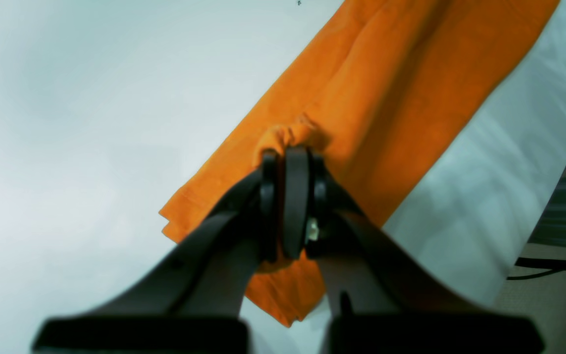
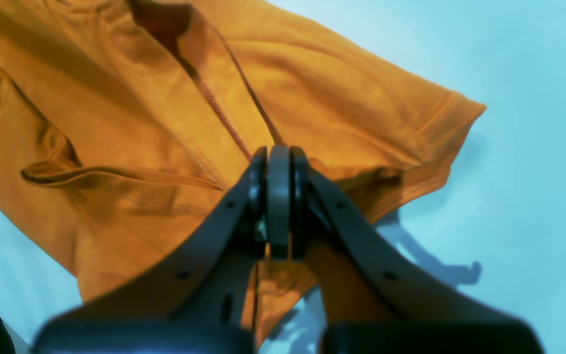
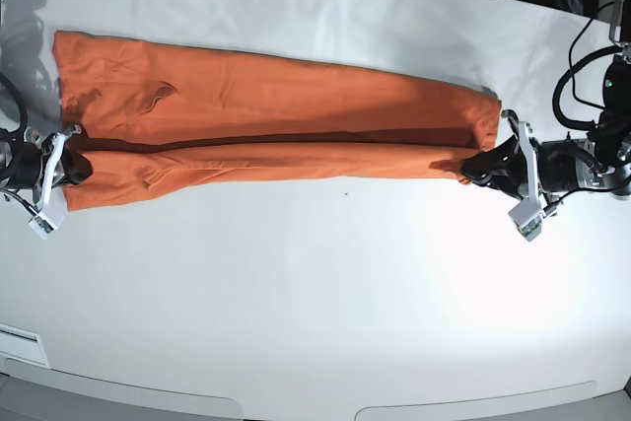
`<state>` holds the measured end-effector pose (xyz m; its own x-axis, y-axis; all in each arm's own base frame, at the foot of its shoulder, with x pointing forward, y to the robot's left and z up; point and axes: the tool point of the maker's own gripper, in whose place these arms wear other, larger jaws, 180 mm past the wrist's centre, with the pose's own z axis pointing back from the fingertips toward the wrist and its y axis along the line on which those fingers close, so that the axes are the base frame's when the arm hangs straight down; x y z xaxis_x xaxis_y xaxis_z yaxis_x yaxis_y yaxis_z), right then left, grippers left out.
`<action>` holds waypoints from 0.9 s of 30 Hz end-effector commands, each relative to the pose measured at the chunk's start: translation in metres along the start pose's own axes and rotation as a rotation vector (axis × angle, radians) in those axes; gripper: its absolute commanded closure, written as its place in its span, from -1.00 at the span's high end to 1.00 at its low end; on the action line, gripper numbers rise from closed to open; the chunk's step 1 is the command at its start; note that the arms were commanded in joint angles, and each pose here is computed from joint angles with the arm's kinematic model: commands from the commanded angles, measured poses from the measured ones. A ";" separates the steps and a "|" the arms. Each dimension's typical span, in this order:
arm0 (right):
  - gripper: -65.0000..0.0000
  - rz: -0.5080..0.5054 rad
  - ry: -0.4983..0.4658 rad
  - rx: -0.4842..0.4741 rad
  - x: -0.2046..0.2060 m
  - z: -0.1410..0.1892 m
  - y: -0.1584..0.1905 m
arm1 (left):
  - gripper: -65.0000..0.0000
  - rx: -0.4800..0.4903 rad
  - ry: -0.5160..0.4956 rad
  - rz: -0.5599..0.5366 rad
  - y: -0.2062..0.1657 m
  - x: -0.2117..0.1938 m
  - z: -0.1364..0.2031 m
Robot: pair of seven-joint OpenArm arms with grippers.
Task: Fold the T-shirt properly
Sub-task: 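Lower the folded hem onto the shirt and open both grippers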
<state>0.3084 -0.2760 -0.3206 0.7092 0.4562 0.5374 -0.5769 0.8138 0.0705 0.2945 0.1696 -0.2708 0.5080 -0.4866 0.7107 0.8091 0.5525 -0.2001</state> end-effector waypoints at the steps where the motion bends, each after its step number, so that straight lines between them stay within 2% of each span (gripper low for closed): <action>1: -1.00 0.023 -0.030 -0.035 0.013 0.014 -0.011 | -1.00 0.000 -0.015 -0.023 0.001 0.009 0.009; 8: -1.00 -0.024 -0.015 0.067 0.002 0.009 0.010 | -1.00 -0.099 0.114 0.011 -0.017 -0.014 0.011; 14: -1.00 -0.031 -0.007 0.073 -0.003 0.008 0.012 | -1.00 -0.103 0.123 0.012 -0.018 -0.015 0.012; 15: -0.88 -0.031 -0.008 0.073 -0.003 0.008 0.012 | -0.75 -0.102 0.124 0.012 -0.018 -0.015 0.012; 18: -0.20 -0.035 -0.017 0.083 -0.001 0.008 0.014 | 0.12 -0.102 0.123 0.011 -0.018 -0.015 0.012; 19: -0.10 -0.039 -0.030 0.096 0.002 0.009 0.016 | 0.30 -0.102 0.122 0.011 -0.018 -0.015 0.012; 20: -0.10 -0.043 -0.047 0.110 0.006 0.010 0.018 | 0.39 -0.102 0.116 0.011 -0.018 -0.014 0.011; 25: -0.18 -0.065 -0.148 0.214 0.038 0.026 0.030 | 0.40 -0.100 0.085 0.014 -0.017 -0.008 0.011; 26: -0.31 -0.069 -0.160 0.217 0.040 0.029 0.029 | 0.40 -0.093 0.094 0.016 -0.016 -0.009 0.011; 27: -0.53 -0.072 -0.167 0.211 0.041 0.032 0.026 | 0.40 -0.078 0.118 0.022 -0.013 -0.014 0.011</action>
<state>0.3033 -0.2411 -0.2846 0.7097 0.3171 0.6292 -0.6015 0.7376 0.3067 0.2672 0.1725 -0.2820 0.5725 -0.5522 0.6060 0.8073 0.5089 -0.2990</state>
